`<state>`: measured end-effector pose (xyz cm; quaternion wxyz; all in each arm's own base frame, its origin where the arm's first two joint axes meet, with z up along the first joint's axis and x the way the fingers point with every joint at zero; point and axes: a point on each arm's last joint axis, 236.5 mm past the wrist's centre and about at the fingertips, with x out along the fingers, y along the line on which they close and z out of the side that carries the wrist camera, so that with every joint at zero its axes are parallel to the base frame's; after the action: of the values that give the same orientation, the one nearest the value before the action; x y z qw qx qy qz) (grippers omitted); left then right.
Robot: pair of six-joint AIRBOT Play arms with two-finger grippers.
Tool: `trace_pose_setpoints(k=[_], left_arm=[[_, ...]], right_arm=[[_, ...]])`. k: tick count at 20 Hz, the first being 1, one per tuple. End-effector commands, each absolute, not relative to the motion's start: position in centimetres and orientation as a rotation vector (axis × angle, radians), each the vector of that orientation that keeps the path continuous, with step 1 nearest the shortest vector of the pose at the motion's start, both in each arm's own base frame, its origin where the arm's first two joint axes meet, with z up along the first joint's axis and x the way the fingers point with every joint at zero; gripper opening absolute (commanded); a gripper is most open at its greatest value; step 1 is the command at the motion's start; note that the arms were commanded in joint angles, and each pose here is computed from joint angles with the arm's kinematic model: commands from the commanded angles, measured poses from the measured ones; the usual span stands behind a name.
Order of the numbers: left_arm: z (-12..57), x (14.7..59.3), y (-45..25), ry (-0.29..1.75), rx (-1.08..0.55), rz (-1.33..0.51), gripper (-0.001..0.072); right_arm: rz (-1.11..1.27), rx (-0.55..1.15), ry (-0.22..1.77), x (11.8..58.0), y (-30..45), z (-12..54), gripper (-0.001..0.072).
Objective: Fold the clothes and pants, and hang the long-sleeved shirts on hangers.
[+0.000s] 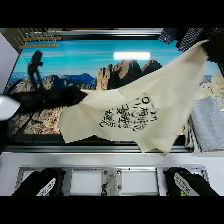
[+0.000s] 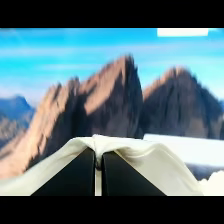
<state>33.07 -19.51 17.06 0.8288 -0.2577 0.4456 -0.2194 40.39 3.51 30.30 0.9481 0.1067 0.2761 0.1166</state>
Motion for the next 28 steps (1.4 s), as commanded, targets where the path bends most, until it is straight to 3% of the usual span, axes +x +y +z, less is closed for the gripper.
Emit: trace_pose_setpoints(k=[1, 6, 7, 8, 9, 13, 16, 22, 25, 28], left_arm=[[9.6, 42.7, -17.5, 1.026, -0.483, -0.386, 0.0006], [1.0, 51.9, -15.3, 1.166, -0.53, -0.303, 0.0008], [0.6, 53.0, -14.8, 1.166, -0.557, -0.282, 0.0224], [0.6, 54.0, -14.4, 1.158, -0.58, -0.265, 0.0602], [0.9, 54.7, -13.9, 1.149, -0.597, -0.252, 0.0685], [4.1, 54.3, -9.4, 1.111, -0.509, -0.187, 0.0685], [2.5, 49.4, -4.0, 1.177, -0.386, -0.043, 0.0685], [-6.1, 36.8, -3.2, 1.377, -0.581, 0.053, 0.0685], [-7.3, 34.7, -4.5, 1.334, -0.667, 0.065, 0.0685], [-7.4, 34.6, -5.2, 1.283, -0.744, 0.071, 0.0685]], right_arm=[[0.199, 0.251, 0.82, 46.4, 1.9, 19.0, 0.001], [0.149, 0.309, 0.91, 52.3, 0.5, 9.5, 0.0025], [0.147, 0.323, 0.919, 52.8, 0.5, 8.5, 0.0076], [0.151, 0.342, 0.923, 53.2, 0.7, 7.8, 0.0322], [0.15, 0.355, 0.92, 53.5, 0.7, 7.4, 0.0532], [0.124, 0.334, 0.837, 53.3, -1.3, 10.7, 0.0498], [0.12, 0.275, 0.911, 48.4, -3.2, 10.5, 0.0498], [0.017, 0.58, 1.315, 34.3, -4.0, -3.9, 0.0517], [-0.012, 0.718, 1.369, 32.0, -2.7, -8.8, 0.0514], [0.072, 0.807, 1.356, 33.1, 0.2, -10.7, 0.0513]])
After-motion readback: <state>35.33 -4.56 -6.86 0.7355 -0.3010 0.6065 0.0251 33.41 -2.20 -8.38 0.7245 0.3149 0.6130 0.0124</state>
